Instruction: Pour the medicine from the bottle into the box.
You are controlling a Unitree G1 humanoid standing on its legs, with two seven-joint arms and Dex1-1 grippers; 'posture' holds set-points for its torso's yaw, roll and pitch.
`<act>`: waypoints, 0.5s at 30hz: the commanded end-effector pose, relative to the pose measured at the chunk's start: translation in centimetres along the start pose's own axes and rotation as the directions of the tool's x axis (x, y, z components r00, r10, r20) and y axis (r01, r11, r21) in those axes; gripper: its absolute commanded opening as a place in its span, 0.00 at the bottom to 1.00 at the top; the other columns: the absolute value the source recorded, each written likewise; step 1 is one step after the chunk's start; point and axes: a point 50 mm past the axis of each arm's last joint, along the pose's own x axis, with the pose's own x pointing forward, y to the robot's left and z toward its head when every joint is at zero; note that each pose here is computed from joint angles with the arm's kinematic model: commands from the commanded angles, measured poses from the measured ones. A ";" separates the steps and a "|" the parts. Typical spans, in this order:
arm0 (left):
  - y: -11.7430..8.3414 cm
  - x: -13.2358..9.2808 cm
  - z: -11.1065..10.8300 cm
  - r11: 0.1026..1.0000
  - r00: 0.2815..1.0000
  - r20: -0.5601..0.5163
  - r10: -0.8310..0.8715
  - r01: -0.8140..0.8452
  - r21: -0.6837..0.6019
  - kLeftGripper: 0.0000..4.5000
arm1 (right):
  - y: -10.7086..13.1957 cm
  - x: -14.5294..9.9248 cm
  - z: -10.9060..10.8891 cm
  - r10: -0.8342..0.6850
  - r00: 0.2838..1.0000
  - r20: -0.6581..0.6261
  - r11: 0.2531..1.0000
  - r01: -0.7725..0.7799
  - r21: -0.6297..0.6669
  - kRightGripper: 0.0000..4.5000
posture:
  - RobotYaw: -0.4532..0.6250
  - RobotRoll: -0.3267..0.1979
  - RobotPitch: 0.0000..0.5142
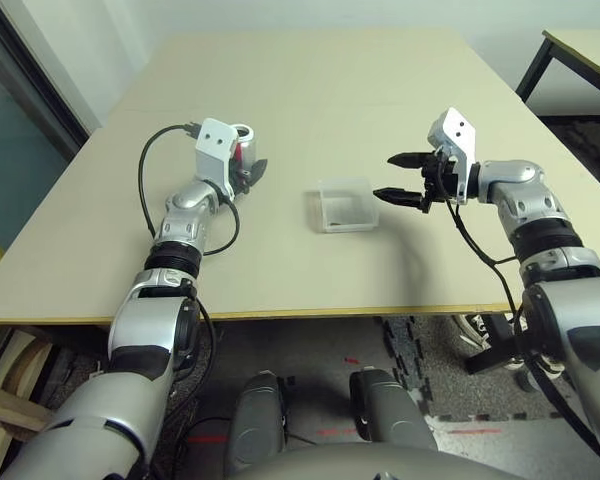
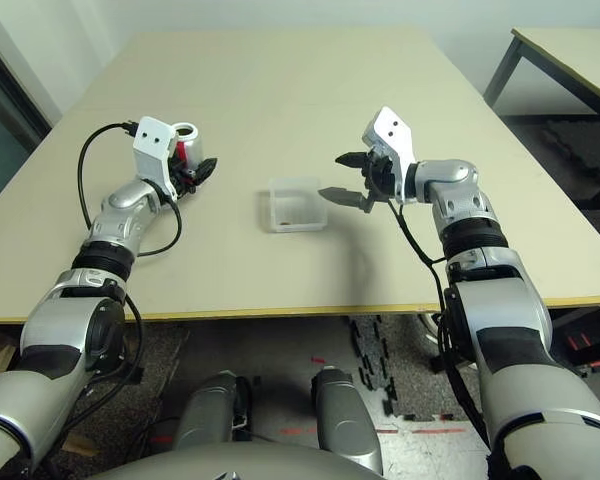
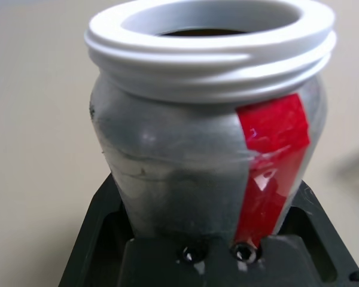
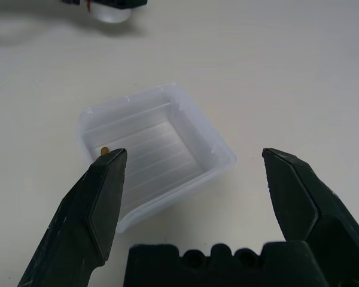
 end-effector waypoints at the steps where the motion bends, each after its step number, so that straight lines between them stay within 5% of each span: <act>1: 0.0 0.3 0.4 1.000 0.999 0.033 0.012 -0.011 -0.021 0.63 | -0.3 -0.3 0.2 -0.010 1.000 -0.003 1.000 0.010 -0.008 1.00 | 0.27 0.62 0.07; 15: -0.5 0.2 -1.2 0.999 1.000 0.003 0.019 -0.019 -0.028 0.63 | -0.4 -0.6 0.4 -0.014 1.000 -0.012 1.000 0.013 -0.015 1.00 | 0.25 0.62 0.09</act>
